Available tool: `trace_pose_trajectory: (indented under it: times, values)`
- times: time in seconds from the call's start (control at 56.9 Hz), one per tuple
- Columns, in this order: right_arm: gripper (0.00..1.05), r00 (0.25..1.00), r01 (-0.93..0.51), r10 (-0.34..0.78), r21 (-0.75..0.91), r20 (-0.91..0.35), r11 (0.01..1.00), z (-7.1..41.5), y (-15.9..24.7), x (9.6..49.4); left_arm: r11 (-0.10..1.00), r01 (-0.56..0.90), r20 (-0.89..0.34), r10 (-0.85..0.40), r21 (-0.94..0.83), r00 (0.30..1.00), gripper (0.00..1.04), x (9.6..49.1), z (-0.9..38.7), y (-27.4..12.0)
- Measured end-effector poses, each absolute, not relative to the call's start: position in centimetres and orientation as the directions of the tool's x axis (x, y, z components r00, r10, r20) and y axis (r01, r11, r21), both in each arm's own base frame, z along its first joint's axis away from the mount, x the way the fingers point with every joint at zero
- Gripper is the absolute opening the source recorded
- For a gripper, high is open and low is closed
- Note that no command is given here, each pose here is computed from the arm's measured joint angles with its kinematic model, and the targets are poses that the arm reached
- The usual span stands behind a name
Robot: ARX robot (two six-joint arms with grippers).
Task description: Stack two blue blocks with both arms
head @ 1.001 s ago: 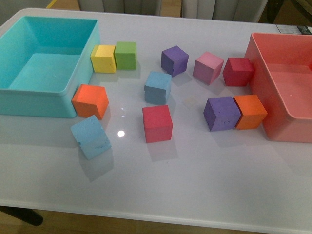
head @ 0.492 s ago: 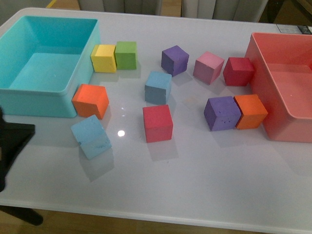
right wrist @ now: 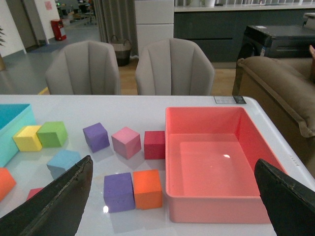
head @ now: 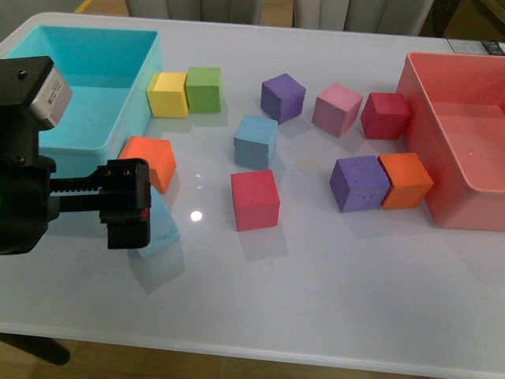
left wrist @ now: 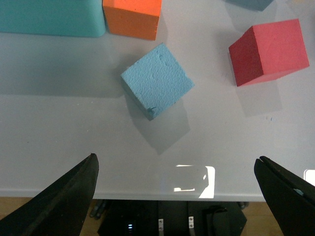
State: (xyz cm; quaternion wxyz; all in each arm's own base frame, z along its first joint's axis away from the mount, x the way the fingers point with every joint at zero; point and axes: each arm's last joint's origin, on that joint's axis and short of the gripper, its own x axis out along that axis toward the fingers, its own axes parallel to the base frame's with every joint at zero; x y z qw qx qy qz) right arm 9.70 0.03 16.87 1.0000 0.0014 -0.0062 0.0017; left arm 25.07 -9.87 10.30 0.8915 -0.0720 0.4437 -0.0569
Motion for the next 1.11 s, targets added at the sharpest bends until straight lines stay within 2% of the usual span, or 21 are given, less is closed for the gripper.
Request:
trace_pose_trajectory:
  times: [0.544, 1.106]
  values:
    - [0.96, 1.0, -0.003, 0.003, 0.003, 0.012, 1.0, 16.9, 0.0, 9.7, 0.995, -0.008, -0.83, -0.08, -0.101, 0.553, 0.96, 31.2, 6.4, -12.1]
    - [0.96, 1.0, -0.003, 0.003, 0.003, 0.012, 1.0, 16.9, 0.0, 9.7, 0.998, -0.03, -0.857, -0.028, -0.05, 0.515, 0.96, 33.1, 3.5, -12.7]
